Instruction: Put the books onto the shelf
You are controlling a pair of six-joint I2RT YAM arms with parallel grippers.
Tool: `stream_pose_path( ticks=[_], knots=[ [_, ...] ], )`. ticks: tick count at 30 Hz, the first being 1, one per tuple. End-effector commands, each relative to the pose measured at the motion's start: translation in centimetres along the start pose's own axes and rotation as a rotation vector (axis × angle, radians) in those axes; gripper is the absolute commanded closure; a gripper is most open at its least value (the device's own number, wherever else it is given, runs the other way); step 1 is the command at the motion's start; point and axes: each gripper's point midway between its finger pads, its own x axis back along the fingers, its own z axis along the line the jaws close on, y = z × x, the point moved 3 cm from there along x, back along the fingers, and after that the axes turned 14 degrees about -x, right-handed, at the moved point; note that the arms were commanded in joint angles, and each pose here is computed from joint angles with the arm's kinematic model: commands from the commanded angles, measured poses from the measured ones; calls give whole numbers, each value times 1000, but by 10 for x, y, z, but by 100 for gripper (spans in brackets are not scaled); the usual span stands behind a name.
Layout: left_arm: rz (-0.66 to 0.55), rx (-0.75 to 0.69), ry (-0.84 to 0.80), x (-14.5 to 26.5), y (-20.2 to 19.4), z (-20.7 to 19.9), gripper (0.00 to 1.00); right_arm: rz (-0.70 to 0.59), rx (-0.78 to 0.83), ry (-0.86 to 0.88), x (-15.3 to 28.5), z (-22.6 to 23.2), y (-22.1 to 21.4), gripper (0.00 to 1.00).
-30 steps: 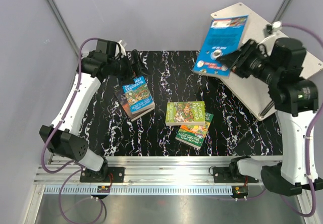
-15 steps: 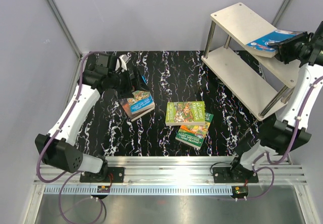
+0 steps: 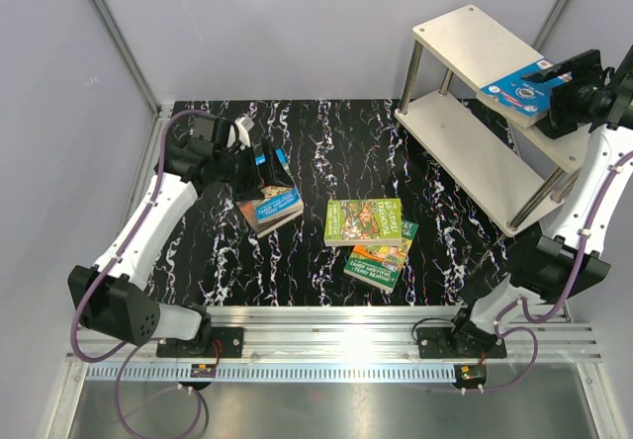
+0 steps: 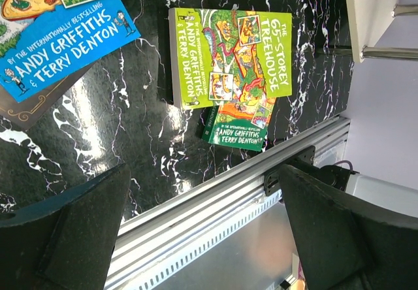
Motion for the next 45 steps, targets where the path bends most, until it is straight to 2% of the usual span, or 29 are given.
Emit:
stream_pose_path(
  ticks=[1,7,11,15,19,22,23,25,27,28,29,30,31,34,36,37,38,40,42,45],
  knots=[
    [-53,-55,-51,7,10,-8,1,-15,41,16,18,6,-3,0],
    [-37,-51,-64,3,11,-8,1,-50,44,-74,33,-8,1,0],
    [-21,-41,-64,-1,8,-5,1,-74,1,-251,47,-41,3,0],
    [7,-33,-76,-12,3,-1,1,-151,28,-385,66,-67,10,0],
    [41,-36,-102,-30,-4,-2,1,-230,109,-376,98,-66,-2,0],
    [80,-37,-140,-53,-15,-10,1,-216,203,-331,113,-59,-36,0],
    [105,-32,-143,-62,-22,-9,1,-189,218,-338,109,-65,-48,0],
    [145,-20,-160,-83,-32,-12,1,-124,278,-231,124,-58,-96,0],
    [174,-2,-171,-96,-39,-15,1,-34,270,-169,112,-64,-125,0],
    [199,-3,-174,-109,-46,-15,1,37,317,-25,123,-52,-152,0],
    [212,-4,-173,-114,-48,-16,1,116,321,-42,109,-69,-169,0],
    [225,-3,-163,-120,-50,-15,1,172,335,9,115,-72,-184,0],
    [232,-12,-161,-125,-50,-17,1,299,374,40,114,-76,-212,0],
    [273,-9,-123,-145,-53,-9,1,417,434,-59,85,-111,-248,0],
    [276,-15,-102,-152,-52,-4,1,509,451,-216,52,-149,-264,0],
    [283,-14,-93,-157,-52,-2,1,603,431,-254,44,-163,-276,0],
    [278,-16,-91,-160,-48,-2,1,643,431,-266,29,-173,-283,0],
    [301,-2,-84,-173,-51,2,1,722,415,-396,-1,-220,-294,0],
    [316,20,-91,-183,-54,4,1,728,441,-433,-25,-241,-297,0],
    [335,40,-92,-193,-60,6,1,693,508,-477,-51,-250,-290,0]
  ],
)
